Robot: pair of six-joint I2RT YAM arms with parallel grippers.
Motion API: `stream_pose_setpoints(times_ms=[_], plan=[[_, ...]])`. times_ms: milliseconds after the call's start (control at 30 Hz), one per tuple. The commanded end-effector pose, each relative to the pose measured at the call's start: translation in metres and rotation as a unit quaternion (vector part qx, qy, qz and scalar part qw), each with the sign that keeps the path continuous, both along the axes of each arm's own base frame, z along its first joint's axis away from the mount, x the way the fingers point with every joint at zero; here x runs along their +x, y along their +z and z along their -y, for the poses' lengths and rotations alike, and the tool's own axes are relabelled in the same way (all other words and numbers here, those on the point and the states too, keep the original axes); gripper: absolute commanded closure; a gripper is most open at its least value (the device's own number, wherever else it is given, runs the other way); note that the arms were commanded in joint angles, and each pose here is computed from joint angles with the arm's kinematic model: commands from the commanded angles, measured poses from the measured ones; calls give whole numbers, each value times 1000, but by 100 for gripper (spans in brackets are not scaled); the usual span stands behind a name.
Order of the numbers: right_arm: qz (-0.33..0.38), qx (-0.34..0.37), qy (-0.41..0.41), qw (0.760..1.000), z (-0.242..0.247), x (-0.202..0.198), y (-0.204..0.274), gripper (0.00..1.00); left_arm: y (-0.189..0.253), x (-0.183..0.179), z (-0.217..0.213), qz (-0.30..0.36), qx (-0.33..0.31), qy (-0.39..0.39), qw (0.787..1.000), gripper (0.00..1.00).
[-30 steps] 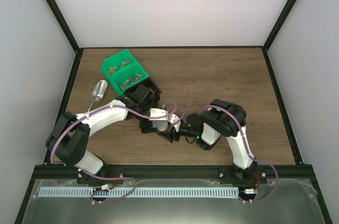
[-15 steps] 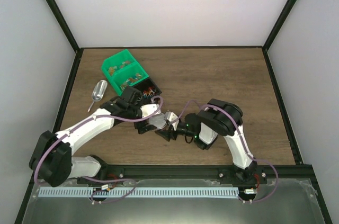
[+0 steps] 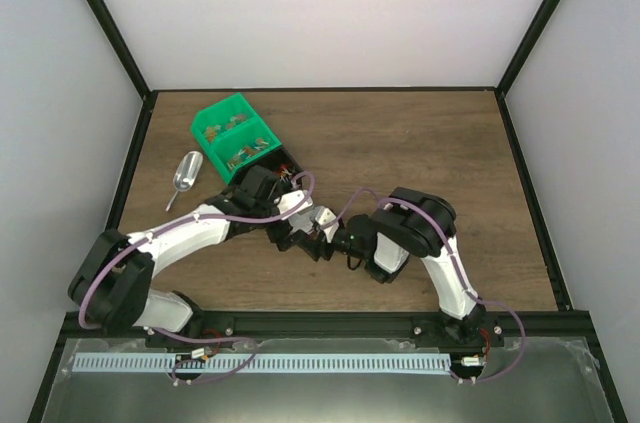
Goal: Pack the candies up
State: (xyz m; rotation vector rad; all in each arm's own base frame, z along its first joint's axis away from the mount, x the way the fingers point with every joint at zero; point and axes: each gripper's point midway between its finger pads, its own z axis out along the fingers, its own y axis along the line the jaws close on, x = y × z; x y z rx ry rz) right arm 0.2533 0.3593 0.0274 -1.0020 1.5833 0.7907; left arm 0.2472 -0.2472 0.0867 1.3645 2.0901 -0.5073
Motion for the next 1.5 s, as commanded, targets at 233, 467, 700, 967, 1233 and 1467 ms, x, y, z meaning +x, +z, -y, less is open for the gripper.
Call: stream_pose_setpoints(times_ms=[233, 467, 700, 967, 1233, 1467], plan=[[-59, -61, -18, 996, 10, -9, -47, 20, -10, 10, 4, 10, 2, 26, 1000, 6], [-63, -64, -16, 996, 10, -10, -49, 21, -13, 19, -2, 32, 23, 39, 998, 5], [-66, -64, -6, 996, 8, -13, -50, 21, -19, 12, 0, 14, 20, 24, 999, 11], [-76, -51, 59, 994, 0, -34, -47, 22, -35, -7, -9, 3, 61, -60, 996, 21], [-72, -27, 143, 987, -5, -65, -35, 23, -36, -22, -31, -11, 96, -213, 972, 22], [-76, -26, 155, 985, -6, -70, -35, 25, -44, -22, -37, 10, 129, -307, 943, 19]])
